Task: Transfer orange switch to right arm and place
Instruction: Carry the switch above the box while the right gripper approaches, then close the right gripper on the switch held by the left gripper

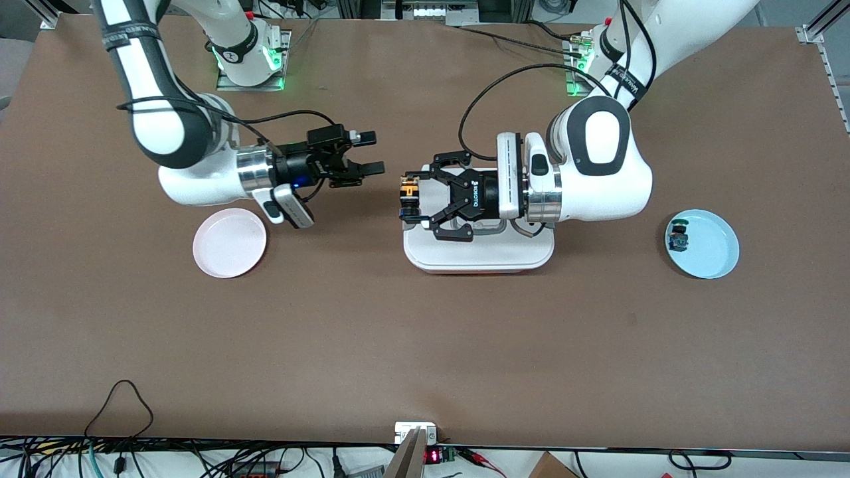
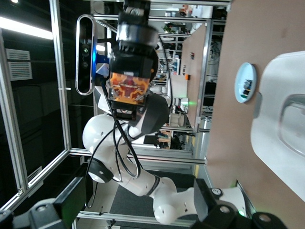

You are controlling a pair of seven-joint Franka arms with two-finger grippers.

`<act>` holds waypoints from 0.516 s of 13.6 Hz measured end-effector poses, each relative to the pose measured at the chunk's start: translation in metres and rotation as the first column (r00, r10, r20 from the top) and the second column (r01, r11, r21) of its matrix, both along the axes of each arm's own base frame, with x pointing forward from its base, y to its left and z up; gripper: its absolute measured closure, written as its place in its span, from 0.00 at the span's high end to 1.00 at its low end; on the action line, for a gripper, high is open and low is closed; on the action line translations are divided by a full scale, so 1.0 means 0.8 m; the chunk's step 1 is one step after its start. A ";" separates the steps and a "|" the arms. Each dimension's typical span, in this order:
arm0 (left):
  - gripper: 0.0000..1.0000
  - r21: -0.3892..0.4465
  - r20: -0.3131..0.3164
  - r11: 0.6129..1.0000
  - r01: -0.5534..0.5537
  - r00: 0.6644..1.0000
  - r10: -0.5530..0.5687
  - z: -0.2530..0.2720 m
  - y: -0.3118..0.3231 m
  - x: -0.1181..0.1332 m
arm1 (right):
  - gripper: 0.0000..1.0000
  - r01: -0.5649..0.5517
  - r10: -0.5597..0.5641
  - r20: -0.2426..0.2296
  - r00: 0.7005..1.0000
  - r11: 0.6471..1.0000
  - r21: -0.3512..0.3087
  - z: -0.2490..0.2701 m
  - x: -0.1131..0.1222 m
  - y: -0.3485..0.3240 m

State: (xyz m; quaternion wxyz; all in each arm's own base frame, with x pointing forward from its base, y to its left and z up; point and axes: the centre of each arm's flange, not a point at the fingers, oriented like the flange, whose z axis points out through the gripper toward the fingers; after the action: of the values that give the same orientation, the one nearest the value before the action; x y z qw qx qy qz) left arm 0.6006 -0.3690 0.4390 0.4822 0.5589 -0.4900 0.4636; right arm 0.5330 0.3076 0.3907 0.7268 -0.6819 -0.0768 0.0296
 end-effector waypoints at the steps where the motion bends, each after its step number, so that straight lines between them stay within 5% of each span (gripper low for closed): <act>1: 0.72 -0.002 -0.009 1.000 -0.013 1.000 0.013 -0.001 -0.008 -0.004 | 0.99 0.019 -0.018 -0.008 1.000 1.000 0.022 0.000 -0.001 0.009; 7: 0.72 -0.001 -0.016 1.000 -0.022 1.000 0.022 -0.001 -0.022 -0.012 | 0.97 0.090 -0.090 -0.001 0.996 0.995 0.030 0.010 0.014 0.017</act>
State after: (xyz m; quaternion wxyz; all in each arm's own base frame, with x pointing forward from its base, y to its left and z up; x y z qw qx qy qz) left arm 0.5911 -0.3870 0.4383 0.4814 0.5678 -0.4794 0.4648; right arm 0.5438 0.3214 0.3989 0.7377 -0.6735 -0.0462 -0.0045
